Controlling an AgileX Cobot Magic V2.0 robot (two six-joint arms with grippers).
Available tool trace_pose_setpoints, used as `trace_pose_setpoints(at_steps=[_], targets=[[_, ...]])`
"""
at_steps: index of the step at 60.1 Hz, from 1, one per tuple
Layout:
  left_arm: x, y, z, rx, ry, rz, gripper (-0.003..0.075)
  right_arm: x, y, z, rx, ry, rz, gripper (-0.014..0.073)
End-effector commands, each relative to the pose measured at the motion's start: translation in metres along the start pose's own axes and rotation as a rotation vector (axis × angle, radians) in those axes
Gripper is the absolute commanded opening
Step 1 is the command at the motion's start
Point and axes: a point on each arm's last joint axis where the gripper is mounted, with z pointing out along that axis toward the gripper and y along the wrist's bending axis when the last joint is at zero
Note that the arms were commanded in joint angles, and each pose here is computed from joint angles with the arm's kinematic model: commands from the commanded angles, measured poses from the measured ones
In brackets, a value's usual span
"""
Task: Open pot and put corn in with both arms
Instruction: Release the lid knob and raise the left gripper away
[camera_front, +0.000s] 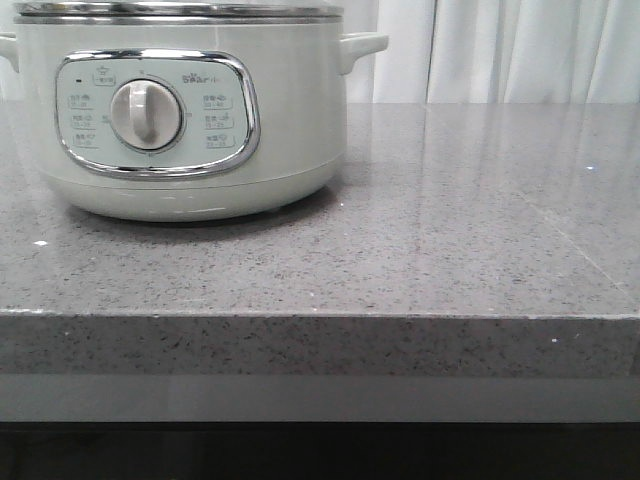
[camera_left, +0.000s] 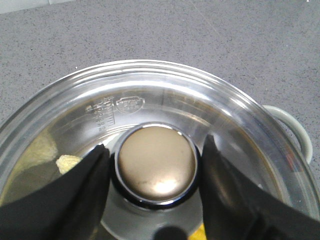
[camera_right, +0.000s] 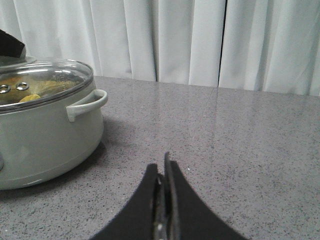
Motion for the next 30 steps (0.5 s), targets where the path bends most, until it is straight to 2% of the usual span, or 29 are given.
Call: trace_pose_setpoints(at_steps=[1, 10, 20, 26, 30], targets=[[-0.0285, -0.0076, -0.0267, 0.009, -0.198, -0.001, 0.022, -0.0154, -0.0016, -0.0008, 0.022, -0.1, -0.006, -0.0072], [-0.0284, -0.0073, -0.0267, 0.005, -0.198, 0.009, 0.0249, -0.0154, -0.0016, -0.0008, 0.022, -0.1, -0.006, -0.0072], [-0.0282, -0.0072, -0.0266, 0.004, -0.195, 0.011, 0.0428, -0.0154, -0.0016, -0.0008, 0.022, -0.1, -0.006, -0.0072], [-0.029, -0.0074, -0.0281, 0.004, -0.198, 0.011, 0.0486, -0.0154, -0.0016, -0.0008, 0.022, -0.1, -0.006, -0.0072], [-0.0313, -0.008, -0.0332, 0.006, -0.206, 0.013, 0.0495, -0.0154, -0.0016, -0.0008, 0.022, -0.1, -0.006, -0.0072]])
